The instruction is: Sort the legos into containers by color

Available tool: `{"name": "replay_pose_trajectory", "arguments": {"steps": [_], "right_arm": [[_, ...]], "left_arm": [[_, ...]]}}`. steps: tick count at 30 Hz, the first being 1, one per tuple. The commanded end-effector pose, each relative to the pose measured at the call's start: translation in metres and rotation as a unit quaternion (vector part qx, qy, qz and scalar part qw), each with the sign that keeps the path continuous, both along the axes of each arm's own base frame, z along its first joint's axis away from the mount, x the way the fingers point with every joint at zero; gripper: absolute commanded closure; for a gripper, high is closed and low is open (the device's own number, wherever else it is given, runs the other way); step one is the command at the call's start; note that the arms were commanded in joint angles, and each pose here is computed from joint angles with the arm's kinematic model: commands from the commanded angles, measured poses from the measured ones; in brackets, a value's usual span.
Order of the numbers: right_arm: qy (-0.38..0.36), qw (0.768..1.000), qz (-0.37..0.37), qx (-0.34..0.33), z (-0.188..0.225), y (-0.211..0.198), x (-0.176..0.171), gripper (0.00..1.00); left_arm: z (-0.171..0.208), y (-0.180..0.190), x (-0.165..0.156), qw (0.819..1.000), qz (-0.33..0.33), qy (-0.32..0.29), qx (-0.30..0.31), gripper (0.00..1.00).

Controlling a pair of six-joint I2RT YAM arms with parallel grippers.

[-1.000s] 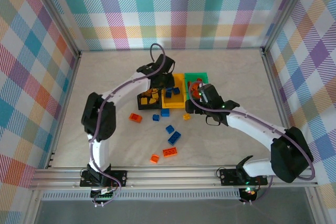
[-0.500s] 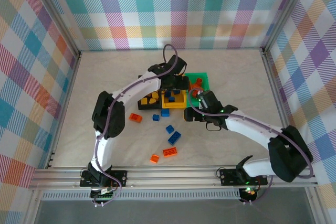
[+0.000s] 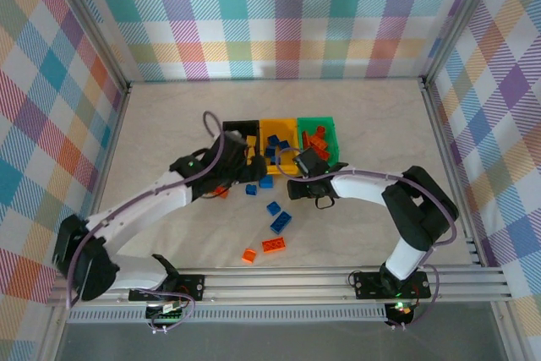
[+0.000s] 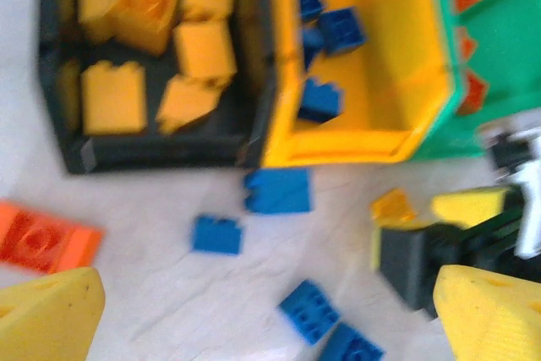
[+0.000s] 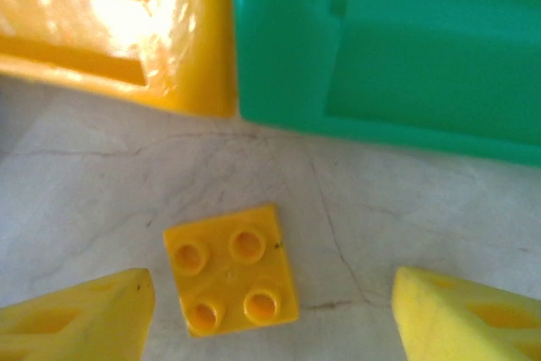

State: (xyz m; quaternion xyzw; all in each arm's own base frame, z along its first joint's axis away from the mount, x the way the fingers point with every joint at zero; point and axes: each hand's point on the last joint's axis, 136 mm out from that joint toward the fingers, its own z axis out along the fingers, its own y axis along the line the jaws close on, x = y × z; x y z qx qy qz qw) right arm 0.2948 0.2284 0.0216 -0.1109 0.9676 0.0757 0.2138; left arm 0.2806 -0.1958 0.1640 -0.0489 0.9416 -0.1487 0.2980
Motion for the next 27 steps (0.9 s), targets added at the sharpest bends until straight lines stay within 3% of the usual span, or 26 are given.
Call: {"name": "replay_pose_trajectory", "arguments": {"steps": [1,7,17,27], "right_arm": [[-0.014,0.999,0.021,-0.029,-0.002,0.008,0.009,0.29],[0.006,0.997,0.047,-0.066,-0.012,0.017,0.003,0.41],[0.001,0.997,0.046,-0.055,-0.006,0.019,0.001,0.58],[-0.082,0.988,0.113,0.060,0.092,0.058,-0.003,0.62]], "left_arm": [[-0.013,0.034,-0.014,0.998,0.055,0.002,-0.001,0.00],[-0.034,0.067,-0.034,0.996,0.090,0.019,0.001,0.00],[-0.038,0.075,-0.042,0.996,0.090,0.026,-0.007,0.00],[-0.043,0.085,-0.054,0.995,0.094,0.035,0.002,0.00]]}}
